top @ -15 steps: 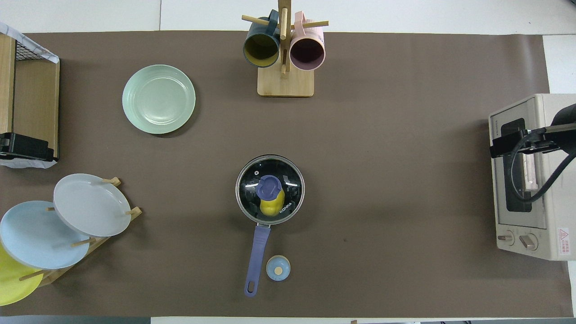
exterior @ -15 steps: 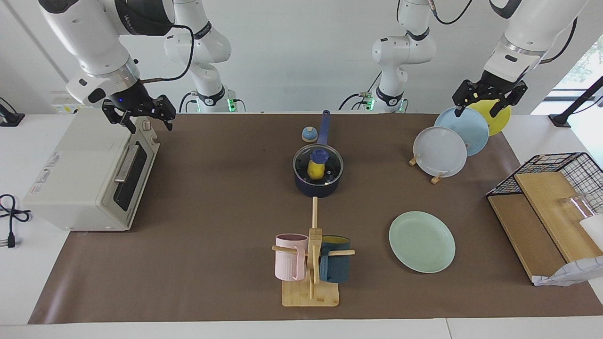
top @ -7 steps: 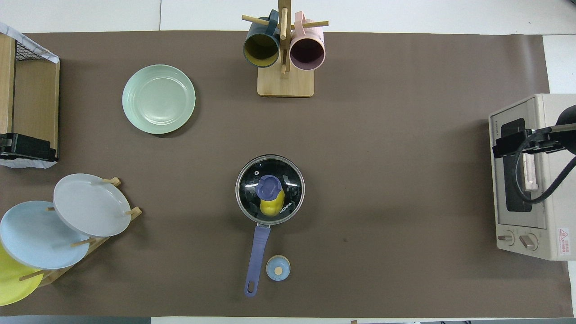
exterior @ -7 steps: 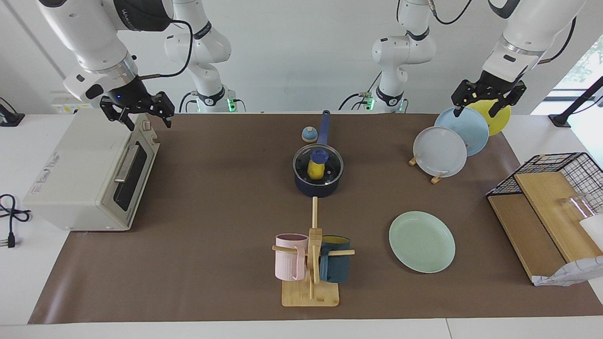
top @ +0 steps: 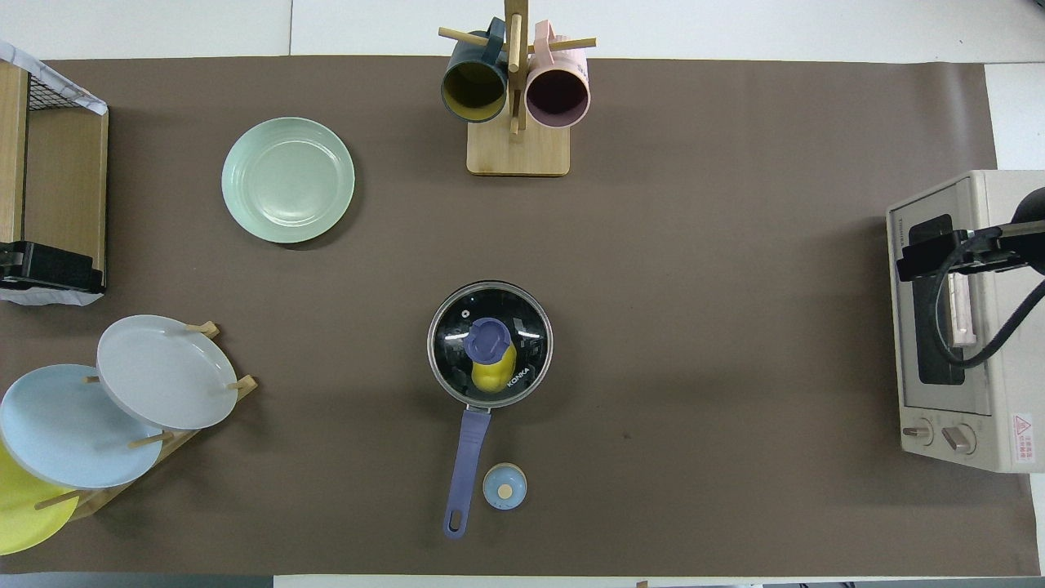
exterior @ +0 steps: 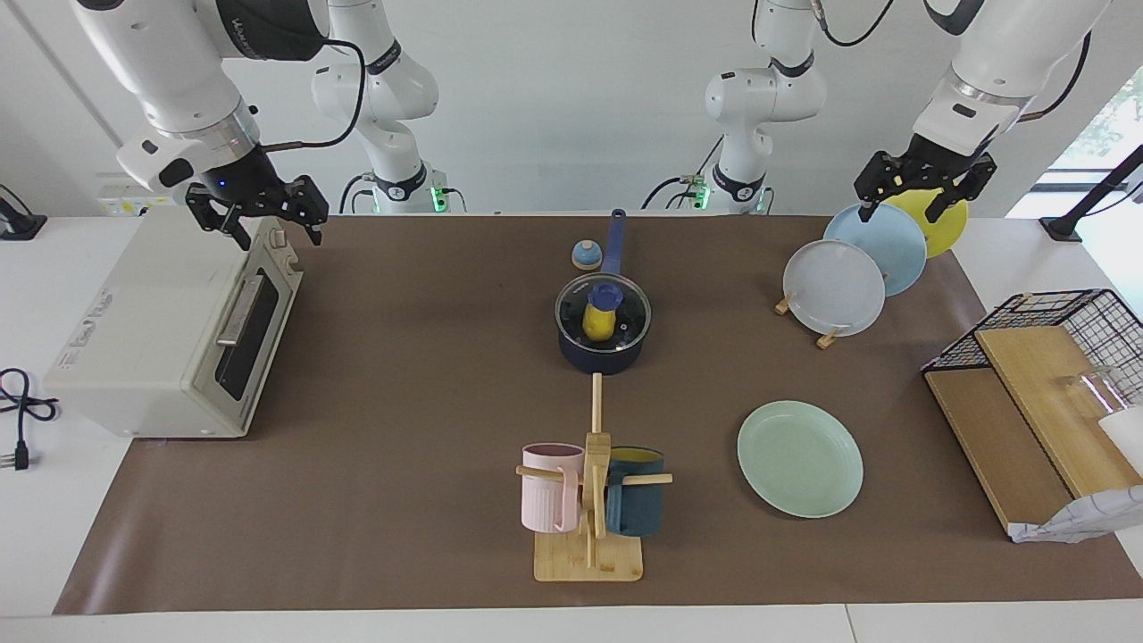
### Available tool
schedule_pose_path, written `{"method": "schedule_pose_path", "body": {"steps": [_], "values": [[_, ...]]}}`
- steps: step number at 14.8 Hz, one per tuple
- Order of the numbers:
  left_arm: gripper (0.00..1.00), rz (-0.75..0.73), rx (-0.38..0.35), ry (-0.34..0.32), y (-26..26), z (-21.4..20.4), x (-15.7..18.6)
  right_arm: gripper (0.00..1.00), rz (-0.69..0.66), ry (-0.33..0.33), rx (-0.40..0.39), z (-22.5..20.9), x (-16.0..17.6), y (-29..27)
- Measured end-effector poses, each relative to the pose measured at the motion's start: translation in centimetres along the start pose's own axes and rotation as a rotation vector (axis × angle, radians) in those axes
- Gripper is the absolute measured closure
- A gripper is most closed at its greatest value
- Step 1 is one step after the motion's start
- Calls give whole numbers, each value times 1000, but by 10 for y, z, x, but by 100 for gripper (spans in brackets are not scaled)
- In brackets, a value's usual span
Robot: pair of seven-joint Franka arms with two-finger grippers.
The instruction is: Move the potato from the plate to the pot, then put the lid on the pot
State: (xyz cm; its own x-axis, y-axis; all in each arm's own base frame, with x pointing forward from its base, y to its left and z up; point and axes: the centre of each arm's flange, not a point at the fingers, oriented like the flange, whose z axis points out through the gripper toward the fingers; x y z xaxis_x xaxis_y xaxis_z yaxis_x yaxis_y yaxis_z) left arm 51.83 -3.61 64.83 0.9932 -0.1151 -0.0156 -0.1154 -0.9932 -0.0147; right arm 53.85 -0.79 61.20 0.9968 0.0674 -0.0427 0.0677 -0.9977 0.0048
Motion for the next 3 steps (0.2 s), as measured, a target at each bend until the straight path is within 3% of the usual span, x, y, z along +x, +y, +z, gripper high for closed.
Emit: {"method": "schedule_pose_path", "body": {"steps": [3], "values": [[0, 0, 0, 0, 0, 0, 0, 0, 0, -1, -7, 0, 0, 1]]}}
